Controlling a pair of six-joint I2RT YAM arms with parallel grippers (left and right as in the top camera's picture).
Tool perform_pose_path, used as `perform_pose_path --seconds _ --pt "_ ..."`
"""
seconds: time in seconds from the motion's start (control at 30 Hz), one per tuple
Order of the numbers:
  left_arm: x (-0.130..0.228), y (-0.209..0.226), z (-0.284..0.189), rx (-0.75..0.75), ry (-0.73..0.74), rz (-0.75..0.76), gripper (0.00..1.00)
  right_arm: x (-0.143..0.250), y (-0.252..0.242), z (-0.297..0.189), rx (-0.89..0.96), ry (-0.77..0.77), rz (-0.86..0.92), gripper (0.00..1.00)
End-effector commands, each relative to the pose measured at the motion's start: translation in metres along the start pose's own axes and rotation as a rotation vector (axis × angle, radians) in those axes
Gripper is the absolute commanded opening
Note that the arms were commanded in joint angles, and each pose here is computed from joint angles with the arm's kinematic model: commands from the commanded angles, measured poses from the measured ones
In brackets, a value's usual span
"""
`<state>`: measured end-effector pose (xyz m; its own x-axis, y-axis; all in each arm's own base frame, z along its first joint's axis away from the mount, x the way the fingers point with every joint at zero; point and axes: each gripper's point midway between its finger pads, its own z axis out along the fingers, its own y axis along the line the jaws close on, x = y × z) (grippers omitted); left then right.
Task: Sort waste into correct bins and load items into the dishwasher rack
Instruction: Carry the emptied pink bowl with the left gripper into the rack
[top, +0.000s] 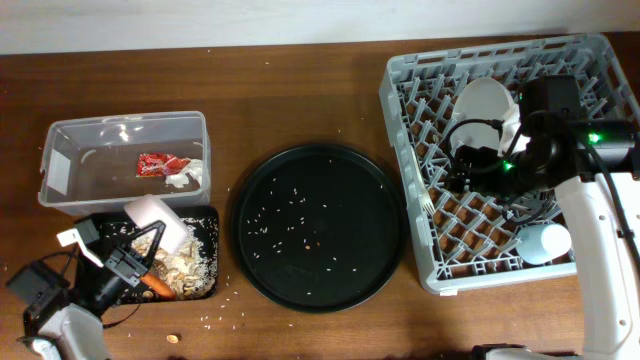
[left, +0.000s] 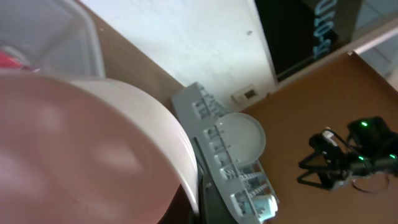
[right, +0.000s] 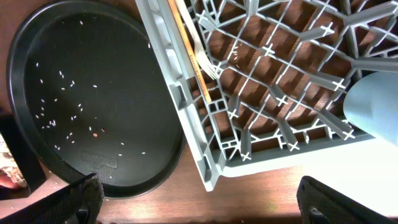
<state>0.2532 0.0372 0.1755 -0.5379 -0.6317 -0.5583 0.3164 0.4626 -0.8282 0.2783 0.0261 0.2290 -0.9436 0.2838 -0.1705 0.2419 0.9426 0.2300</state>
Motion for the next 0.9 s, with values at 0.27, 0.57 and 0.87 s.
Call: perform_pose_path --seconds 0.27,0.57,0.87 --pt "0.059 -0.177 0.276 0.348 0.250 0.211 0.00 0.000 -0.002 -0.005 0.005 -0.020 -0.009 0.99" --pt "0.179 -0.220 0.411 0.550 0.394 -0.069 0.00 0.000 -0.002 -0.005 0.005 -0.020 -0.009 0.99" --pt "0.234 -0.226 0.411 0.534 0.460 0.033 0.00 0.000 -0.002 -0.005 0.005 -0.020 -0.009 0.99"
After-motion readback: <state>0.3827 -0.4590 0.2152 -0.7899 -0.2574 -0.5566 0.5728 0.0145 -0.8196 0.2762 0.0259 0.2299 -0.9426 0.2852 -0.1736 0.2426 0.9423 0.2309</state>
